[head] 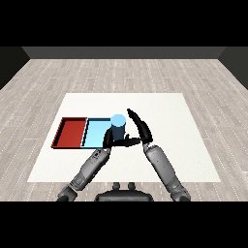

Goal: Pick the blue can and put it in the blue box

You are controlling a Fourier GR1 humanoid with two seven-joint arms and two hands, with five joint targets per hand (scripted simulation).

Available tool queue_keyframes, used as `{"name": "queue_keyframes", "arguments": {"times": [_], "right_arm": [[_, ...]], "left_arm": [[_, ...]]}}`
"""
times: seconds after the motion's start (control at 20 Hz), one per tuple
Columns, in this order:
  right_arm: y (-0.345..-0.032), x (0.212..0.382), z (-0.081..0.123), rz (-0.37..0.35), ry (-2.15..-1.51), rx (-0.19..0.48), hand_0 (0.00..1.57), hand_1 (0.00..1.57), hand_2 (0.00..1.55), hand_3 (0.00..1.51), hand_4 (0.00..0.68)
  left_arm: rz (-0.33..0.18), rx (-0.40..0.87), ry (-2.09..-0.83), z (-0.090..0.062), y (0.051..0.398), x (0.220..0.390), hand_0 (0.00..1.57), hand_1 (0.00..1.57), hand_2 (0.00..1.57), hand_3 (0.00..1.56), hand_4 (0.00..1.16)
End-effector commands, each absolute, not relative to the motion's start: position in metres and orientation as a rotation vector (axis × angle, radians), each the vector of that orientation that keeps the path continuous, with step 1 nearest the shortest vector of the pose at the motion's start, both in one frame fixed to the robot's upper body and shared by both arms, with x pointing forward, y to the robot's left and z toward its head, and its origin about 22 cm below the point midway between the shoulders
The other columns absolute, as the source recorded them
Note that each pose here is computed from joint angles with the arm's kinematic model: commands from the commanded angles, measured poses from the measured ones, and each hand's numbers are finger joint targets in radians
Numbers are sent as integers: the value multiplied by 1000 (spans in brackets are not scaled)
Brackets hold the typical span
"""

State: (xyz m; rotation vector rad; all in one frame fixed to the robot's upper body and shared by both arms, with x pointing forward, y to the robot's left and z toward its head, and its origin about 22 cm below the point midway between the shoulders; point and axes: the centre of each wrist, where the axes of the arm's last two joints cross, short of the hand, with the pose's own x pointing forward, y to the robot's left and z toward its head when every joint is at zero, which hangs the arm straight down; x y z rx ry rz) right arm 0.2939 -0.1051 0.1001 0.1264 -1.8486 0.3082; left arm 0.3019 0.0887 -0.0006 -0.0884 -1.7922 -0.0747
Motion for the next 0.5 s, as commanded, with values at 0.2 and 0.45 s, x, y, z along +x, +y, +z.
{"name": "queue_keyframes", "arguments": {"times": [0.2, 0.45], "right_arm": [[-155, 274, 101, 140, -1850, 112, 0, 0, 0, 0, 0], [-149, 289, 77, 60, -1835, 108, 0, 0, 0, 0, 0]], "left_arm": [[-87, 63, -1757, -5, 126, 326, 1571, 1571, 1571, 1485, 1128], [-76, 168, -1721, -8, 154, 341, 1571, 1571, 1571, 1481, 1130]]}}
